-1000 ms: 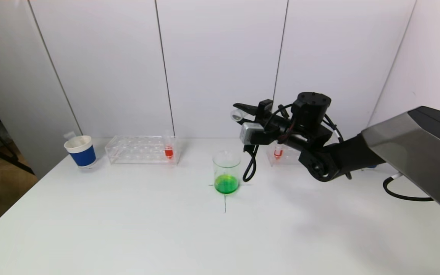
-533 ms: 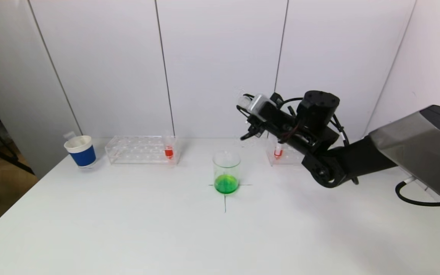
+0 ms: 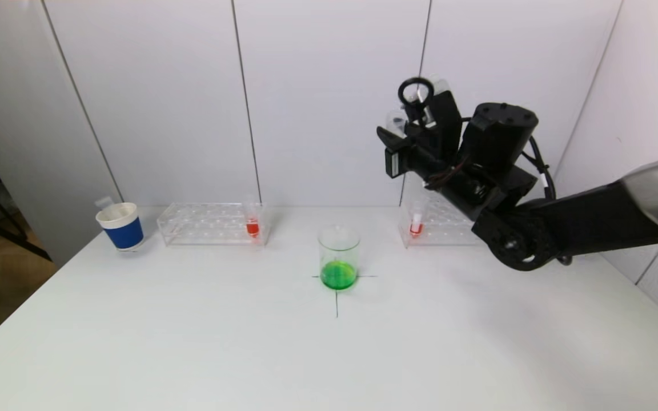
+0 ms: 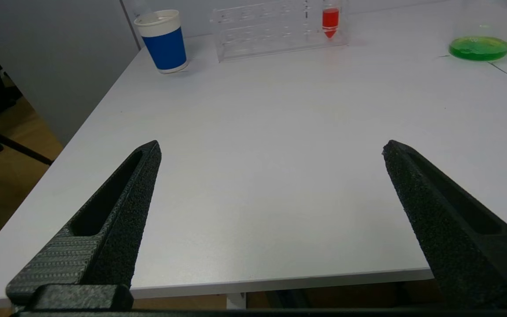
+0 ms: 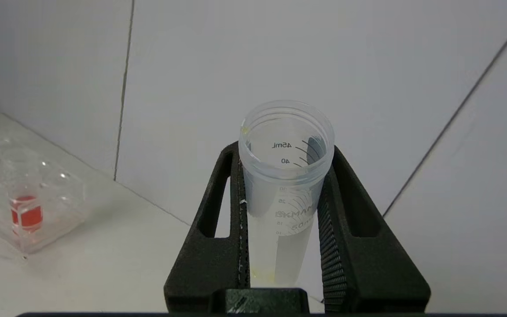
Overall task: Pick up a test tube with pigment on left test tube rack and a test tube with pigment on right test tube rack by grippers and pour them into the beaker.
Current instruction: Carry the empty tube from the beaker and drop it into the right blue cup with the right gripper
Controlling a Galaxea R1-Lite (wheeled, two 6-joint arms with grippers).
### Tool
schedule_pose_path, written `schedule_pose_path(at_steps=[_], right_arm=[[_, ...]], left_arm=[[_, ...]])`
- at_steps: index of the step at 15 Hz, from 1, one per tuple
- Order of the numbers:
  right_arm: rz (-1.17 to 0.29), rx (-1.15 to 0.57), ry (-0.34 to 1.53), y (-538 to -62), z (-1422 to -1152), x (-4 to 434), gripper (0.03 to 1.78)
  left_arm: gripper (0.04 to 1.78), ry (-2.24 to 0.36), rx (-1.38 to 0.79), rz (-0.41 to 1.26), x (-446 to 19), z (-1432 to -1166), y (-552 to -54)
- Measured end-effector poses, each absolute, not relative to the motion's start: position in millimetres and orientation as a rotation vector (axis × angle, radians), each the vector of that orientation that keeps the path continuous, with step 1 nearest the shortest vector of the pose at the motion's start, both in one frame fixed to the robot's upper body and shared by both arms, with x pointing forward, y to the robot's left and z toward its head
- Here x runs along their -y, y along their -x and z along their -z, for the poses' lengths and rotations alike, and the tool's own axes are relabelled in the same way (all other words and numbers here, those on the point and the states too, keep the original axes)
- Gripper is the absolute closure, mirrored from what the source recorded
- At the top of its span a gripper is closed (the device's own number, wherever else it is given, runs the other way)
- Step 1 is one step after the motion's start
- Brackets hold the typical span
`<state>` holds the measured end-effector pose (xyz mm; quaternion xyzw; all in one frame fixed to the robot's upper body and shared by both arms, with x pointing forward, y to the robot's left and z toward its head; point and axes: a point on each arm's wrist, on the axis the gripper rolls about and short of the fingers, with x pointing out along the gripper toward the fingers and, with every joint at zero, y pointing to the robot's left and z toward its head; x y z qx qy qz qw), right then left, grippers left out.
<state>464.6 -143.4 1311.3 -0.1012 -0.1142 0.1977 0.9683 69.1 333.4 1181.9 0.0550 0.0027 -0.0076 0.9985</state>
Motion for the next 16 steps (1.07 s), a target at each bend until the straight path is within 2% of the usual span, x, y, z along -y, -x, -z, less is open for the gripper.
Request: schedule_pose_path(at_steps=[4, 8, 12, 16], right_arm=[[-0.29, 0.144, -0.004, -455, -1371, 174, 1.31], [-0.136, 0.111, -0.041, -444, -1417, 237, 1.31], [0.041, 0.126, -0.045, -431, -1441, 298, 1.31], [0.235, 0.126, -0.049, -426, -1443, 345, 1.31]], left_arm=[[0.06, -0.11, -0.005, 0.015, -333, -1182, -69], [0.06, -0.11, -0.005, 0.015, -333, -1182, -69], [0.06, -0.11, -0.005, 0.016, -333, -1182, -69], [0.06, -0.11, -0.005, 0.016, -333, -1182, -69]])
